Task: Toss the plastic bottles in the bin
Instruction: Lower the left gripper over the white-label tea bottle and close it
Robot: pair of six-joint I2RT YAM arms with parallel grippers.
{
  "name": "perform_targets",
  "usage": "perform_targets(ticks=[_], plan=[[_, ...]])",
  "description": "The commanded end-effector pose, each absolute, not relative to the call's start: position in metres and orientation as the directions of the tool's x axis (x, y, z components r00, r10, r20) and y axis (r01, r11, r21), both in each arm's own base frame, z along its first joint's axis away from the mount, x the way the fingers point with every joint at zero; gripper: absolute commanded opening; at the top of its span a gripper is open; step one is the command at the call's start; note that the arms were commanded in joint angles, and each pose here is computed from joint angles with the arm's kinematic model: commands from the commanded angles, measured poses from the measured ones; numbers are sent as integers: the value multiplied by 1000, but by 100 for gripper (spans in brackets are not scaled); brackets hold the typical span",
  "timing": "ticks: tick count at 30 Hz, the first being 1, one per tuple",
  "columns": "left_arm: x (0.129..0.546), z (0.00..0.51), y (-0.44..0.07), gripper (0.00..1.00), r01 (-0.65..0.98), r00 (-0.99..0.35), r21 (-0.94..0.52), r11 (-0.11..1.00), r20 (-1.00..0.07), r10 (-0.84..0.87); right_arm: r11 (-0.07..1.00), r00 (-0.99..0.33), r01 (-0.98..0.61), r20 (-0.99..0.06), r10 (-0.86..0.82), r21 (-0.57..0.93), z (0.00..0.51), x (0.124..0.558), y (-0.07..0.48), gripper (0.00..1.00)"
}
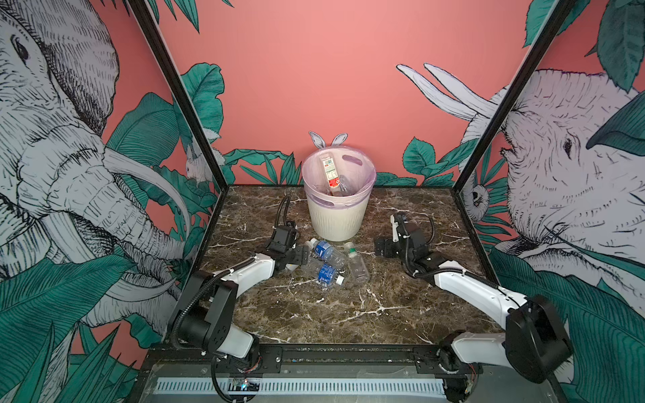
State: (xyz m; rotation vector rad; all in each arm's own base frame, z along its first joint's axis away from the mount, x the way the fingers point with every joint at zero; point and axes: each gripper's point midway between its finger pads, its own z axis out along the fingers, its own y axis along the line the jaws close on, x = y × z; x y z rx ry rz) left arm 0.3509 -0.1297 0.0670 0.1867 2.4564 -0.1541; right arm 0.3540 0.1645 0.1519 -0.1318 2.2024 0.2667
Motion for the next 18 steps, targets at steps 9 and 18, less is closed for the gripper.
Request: perform_targets(ticks=[9, 18], plan=[[350, 66, -116, 84, 121, -793, -62, 991, -606, 59, 966, -574, -196, -818, 25, 167, 161, 360, 168, 98], [350, 66, -116, 73, 119, -796, -75, 990, -603, 50, 965, -575, -200, -817, 26, 171, 162, 360, 169, 98]])
